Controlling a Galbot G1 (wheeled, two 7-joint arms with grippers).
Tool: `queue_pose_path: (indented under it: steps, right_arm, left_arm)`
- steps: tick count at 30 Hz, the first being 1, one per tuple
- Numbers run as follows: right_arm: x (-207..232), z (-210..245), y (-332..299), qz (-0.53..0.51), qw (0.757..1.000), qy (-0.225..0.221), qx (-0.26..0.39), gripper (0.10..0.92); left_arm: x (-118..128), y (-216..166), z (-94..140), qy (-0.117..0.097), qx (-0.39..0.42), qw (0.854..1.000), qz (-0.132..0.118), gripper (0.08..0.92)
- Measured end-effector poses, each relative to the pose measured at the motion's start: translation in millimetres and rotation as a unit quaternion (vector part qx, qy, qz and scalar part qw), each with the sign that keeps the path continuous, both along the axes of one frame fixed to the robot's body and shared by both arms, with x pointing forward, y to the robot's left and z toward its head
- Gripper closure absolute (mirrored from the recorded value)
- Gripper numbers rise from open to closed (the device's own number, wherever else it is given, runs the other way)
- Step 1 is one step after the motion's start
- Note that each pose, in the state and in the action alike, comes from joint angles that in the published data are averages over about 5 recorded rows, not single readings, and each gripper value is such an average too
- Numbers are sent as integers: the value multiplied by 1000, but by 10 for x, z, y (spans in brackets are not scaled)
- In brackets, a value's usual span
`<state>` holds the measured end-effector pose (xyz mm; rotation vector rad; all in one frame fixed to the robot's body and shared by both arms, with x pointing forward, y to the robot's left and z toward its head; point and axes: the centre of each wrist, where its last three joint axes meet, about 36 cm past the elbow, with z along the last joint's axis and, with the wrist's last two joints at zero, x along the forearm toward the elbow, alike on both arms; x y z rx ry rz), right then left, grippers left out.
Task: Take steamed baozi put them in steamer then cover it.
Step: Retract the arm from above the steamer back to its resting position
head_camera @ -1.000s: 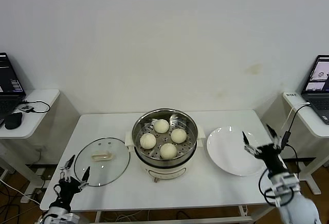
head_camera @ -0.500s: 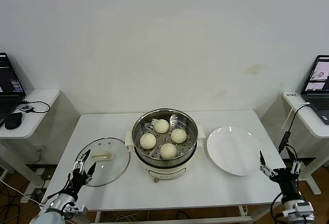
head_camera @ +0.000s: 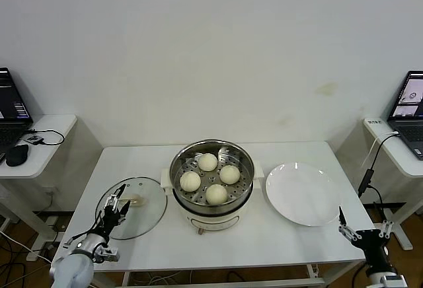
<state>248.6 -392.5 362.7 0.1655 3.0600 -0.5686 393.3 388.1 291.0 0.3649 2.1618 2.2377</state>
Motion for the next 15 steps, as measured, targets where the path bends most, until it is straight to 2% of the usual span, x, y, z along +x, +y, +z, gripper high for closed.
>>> queue_pose_path:
  steps: [15]
  right_arm:
    - [-86,-83,-20,-2,1000,11,-3,199]
  left_arm:
    - [322,10,-101,3,6,1000,6,177]
